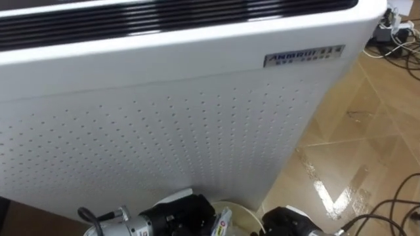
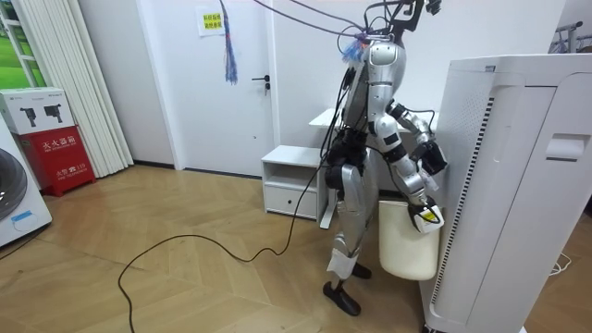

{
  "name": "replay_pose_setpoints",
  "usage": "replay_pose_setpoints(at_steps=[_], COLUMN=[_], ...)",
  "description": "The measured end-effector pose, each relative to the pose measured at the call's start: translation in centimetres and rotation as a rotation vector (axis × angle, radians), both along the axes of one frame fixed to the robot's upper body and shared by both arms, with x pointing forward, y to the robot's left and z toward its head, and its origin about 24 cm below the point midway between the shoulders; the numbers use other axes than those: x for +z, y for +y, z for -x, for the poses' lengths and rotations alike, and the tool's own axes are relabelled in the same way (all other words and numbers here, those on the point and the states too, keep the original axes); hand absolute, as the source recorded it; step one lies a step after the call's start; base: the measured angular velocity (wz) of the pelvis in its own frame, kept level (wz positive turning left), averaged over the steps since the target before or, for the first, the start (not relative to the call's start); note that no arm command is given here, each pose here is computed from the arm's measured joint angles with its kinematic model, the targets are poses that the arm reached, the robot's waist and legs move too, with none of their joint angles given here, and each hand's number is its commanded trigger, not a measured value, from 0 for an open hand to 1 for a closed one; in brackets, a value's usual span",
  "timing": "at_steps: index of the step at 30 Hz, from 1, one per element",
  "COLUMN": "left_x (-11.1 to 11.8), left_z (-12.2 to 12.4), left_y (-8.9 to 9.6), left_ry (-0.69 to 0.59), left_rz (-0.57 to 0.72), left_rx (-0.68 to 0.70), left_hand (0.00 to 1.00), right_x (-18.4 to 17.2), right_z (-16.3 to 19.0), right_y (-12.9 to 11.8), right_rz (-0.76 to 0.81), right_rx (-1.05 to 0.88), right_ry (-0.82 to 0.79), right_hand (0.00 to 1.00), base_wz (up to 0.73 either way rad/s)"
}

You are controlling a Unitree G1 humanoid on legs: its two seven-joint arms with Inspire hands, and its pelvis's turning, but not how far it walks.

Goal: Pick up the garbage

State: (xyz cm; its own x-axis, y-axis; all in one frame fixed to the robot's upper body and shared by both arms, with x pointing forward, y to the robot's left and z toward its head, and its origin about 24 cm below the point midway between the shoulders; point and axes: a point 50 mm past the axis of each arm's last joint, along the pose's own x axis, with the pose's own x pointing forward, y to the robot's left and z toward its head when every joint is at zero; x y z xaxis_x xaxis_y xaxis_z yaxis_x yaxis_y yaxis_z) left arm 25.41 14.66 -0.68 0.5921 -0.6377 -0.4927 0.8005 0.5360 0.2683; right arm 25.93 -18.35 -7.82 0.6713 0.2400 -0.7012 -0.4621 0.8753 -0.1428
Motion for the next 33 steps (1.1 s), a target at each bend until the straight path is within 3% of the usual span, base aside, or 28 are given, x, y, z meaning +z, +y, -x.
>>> replay_pose_setpoints(at_steps=[1,2,3,19,33], left_x=[-0.1,-0.2,-0.2,-0.6,-1.3], left_z=[0.0,0.0,-0.1,-0.1,0.4], left_y=[0.0,0.1,0.2,0.3,-0.6], left_ry=[0.005,0.006,0.002,0.009,0.085], left_rz=[-0.002,-0.004,-0.005,-0.009,0.119], left_rx=[0.003,0.013,0.02,0.039,0.053], left_hand=[0.93,0.14,0.0,0.0,0.0], right_x=[0.0,0.0,0.0,0.2,-0.1], right_z=[0.0,0.0,0.0,-0.3,0.2], right_y=[0.0,0.0,0.0,0.1,-0.2], right_rz=[0.0,0.0,0.0,-0.003,0.0], right_rx=[0.0,0.0,-0.001,-0.002,-0.007], right_ry=[-0.001,-0.001,-0.002,-0.009,0.003], right_hand=[1.0,1.0,1.0,1.0,1.0], base_wz=[0.0,0.0,0.0,0.0,-0.01])
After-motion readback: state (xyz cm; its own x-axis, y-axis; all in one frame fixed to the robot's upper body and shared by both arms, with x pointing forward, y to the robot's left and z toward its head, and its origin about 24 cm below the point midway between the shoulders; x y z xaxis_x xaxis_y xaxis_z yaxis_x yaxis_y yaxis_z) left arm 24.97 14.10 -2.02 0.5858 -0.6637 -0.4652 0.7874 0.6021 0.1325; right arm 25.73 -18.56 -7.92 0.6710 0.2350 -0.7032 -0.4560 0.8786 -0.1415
